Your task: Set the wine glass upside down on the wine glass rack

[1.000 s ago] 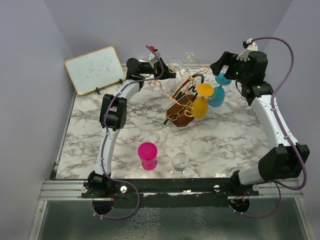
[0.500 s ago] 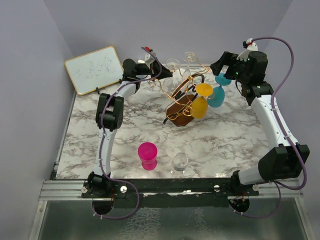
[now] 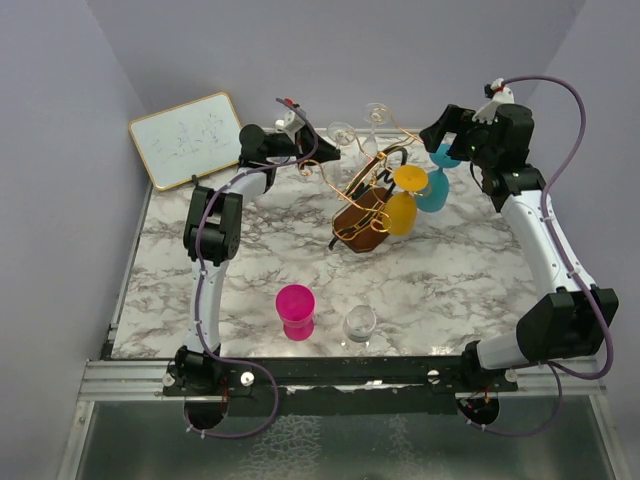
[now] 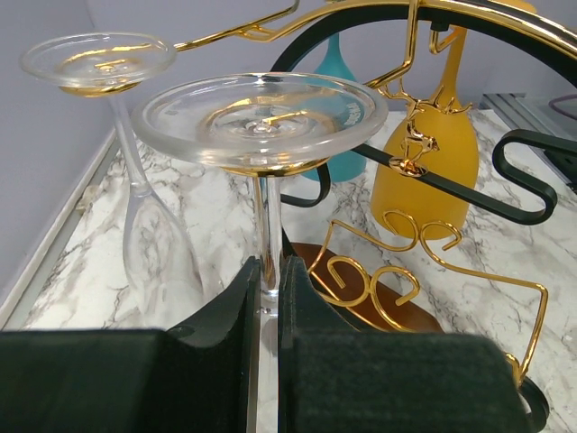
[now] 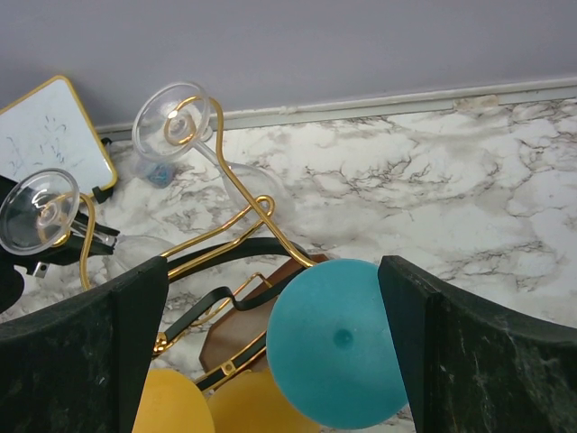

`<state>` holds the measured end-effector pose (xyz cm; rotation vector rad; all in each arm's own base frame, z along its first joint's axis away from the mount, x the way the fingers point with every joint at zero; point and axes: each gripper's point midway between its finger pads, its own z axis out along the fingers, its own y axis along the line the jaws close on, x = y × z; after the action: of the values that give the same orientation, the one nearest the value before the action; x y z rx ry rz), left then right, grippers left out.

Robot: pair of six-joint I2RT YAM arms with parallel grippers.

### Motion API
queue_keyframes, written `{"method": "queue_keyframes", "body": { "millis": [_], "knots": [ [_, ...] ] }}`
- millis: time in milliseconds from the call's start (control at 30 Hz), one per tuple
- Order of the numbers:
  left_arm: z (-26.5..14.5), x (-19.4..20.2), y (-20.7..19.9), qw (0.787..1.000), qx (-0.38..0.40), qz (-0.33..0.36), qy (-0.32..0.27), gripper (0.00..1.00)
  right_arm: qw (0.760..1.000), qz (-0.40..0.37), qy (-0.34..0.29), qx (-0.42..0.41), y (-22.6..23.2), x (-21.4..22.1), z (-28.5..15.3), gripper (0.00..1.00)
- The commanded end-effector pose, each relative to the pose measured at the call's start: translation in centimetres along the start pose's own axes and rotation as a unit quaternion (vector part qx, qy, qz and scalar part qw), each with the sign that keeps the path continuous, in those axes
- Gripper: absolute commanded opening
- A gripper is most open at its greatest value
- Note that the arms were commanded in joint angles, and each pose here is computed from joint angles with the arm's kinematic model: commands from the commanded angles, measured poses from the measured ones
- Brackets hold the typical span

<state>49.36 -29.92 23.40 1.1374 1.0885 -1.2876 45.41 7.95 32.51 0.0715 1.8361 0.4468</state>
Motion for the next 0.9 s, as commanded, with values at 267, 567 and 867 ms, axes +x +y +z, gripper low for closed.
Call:
{"method": "queue_keyframes", "body": {
  "millis": [267, 567, 867],
  "knots": [
    [1.3, -3.0, -2.7, 0.999, 0.029, 0.038, -0.005, 0.00, 1.000, 0.001, -0.009, -0.013, 0.5, -0.1, -0.2, 0.99],
    [1.7, -2.8, -3.7, 0.999, 0.040, 0.030, -0.003, 0.00, 1.000, 0.000, -0.010, -0.013, 0.5, -0.1, -0.3, 0.99],
    [1.7, -2.6, -4.5, 0.999, 0.044, 0.026, -0.002, 0.21, 1.000, 0.000, -0.013, -0.014, 0.6, -0.2, -0.5, 0.99]
  ]
}}
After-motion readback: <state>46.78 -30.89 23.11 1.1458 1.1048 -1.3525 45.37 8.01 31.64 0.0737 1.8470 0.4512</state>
